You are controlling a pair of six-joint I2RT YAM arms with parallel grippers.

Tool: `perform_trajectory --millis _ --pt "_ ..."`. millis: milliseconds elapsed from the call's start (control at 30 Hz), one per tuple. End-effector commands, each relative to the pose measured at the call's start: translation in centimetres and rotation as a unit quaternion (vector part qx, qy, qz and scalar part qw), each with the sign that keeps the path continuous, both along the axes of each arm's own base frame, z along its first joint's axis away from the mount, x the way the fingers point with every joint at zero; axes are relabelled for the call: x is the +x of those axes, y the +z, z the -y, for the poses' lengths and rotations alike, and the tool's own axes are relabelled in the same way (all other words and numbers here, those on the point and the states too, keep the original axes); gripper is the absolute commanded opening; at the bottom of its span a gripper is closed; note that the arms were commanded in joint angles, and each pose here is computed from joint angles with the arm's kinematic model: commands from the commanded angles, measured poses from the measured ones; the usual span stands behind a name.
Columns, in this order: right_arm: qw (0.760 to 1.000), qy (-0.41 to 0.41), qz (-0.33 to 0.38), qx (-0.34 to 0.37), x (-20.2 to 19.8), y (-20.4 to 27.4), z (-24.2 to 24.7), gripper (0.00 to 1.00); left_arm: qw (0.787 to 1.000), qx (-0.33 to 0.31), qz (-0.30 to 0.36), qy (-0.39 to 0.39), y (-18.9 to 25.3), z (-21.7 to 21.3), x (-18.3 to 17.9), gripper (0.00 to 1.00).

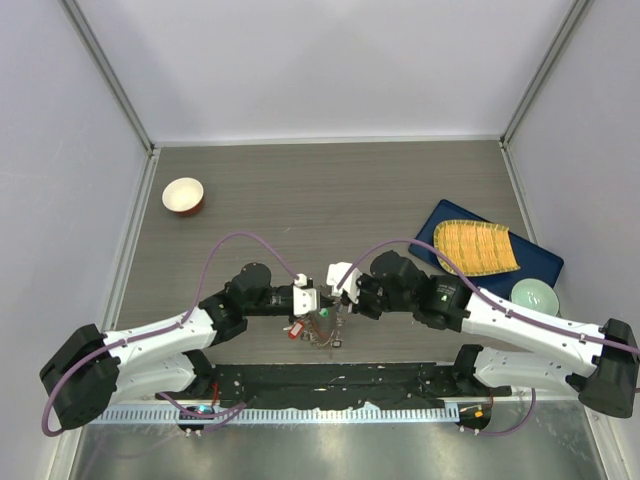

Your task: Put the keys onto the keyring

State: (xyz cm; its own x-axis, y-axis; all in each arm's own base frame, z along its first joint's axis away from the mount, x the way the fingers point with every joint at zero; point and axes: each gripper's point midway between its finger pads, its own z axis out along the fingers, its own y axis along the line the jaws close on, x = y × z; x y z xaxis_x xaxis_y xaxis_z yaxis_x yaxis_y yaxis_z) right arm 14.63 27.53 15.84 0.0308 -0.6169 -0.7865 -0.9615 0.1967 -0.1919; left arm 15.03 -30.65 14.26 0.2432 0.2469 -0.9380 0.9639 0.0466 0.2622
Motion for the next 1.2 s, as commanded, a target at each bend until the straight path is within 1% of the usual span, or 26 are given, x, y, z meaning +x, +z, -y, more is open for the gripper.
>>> perform_trajectory --millis 0,333,733,1167 --pt "0.999 -0.002 0.006 0.031 0.11 1.88 -0.51 0.01 0.999 -0.034 0.033 0.006 2.13 0.34 0.69 0.0" --pt "1.0 0.004 0.001 0.03 -0.02 1.64 -0.78 0.01 0.999 -0.036 0.032 0.005 2.22 0.33 0.63 0.0" --pt "1.0 -0.018 0.005 0.025 0.84 1.4 -0.51 0.01 0.999 -0.037 0.028 0.001 2.09 0.37 0.45 0.0" --pt "0.999 -0.007 -0.003 0.031 0.37 1.44 -0.8 0.01 0.999 -0.037 0.03 0.005 2.11 0.4 0.64 0.0"
